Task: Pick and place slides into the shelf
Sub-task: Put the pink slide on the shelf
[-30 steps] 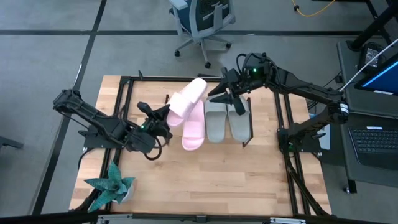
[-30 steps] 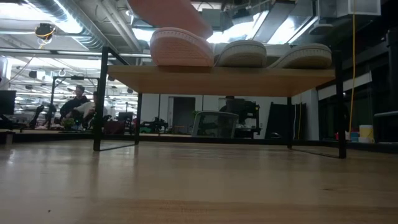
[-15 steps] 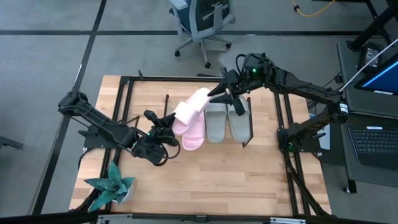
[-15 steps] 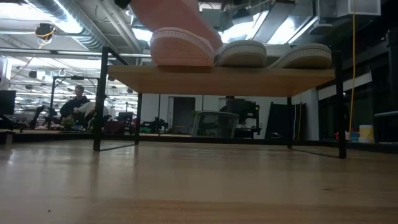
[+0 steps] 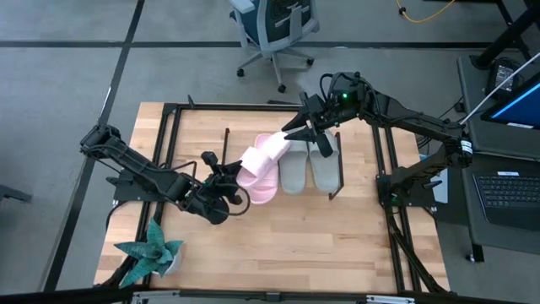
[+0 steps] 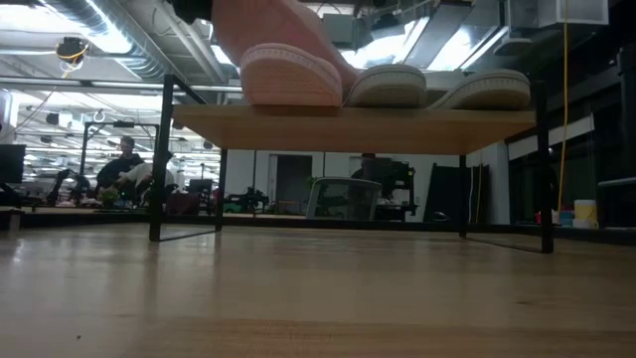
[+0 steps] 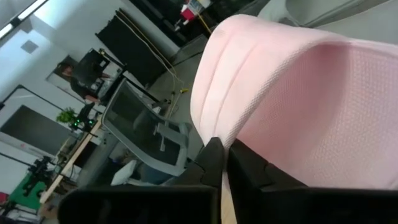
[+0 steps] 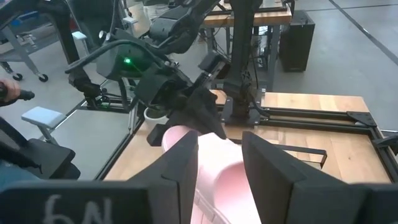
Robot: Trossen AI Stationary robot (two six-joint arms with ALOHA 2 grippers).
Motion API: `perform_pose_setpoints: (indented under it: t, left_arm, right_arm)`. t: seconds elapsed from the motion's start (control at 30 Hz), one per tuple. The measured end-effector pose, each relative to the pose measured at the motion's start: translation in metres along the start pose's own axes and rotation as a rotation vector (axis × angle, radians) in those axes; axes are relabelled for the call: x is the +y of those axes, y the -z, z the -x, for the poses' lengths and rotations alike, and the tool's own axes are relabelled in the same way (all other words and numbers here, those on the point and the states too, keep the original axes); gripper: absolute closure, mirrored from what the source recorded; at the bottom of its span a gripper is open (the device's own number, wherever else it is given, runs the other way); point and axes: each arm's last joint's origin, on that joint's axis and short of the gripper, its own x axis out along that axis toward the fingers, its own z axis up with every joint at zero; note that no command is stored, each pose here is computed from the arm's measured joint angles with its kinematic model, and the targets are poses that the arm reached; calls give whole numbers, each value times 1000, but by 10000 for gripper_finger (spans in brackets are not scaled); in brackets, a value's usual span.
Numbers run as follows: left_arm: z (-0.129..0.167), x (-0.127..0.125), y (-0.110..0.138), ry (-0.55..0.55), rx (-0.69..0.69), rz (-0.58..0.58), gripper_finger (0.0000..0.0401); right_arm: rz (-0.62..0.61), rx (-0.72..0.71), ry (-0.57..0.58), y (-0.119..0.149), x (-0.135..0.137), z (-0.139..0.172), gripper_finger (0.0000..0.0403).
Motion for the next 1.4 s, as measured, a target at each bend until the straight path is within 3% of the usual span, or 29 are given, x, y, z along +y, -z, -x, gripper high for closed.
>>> perform_pose_setpoints:
  t: [0.33, 0.43, 0.53, 0.93, 1.1, 1.4]
  left_arm:
    - [5, -1, -1, -1, -14, -9, 316]
    - [9, -3, -2, 4, -28, -66, 299]
    - [15, -4, -4, -13, -52, -128, 289]
    - [34, -3, -13, -103, -110, -170, 281]
    - [44, 1, -19, -193, -120, -111, 281]
    - [54, 34, -26, -111, -164, 86, 281]
  right_arm:
    - [0, -3, -72, 0, 3, 0, 276]
    - [-2, -3, -72, 0, 3, 0, 276]
    - [-3, -3, -72, 0, 3, 0, 276]
    - [-26, -3, -72, 0, 3, 0, 276]
    - [-73, 20, -119, 2, 4, 0, 277]
    - [-136, 68, -176, 13, 8, -29, 277]
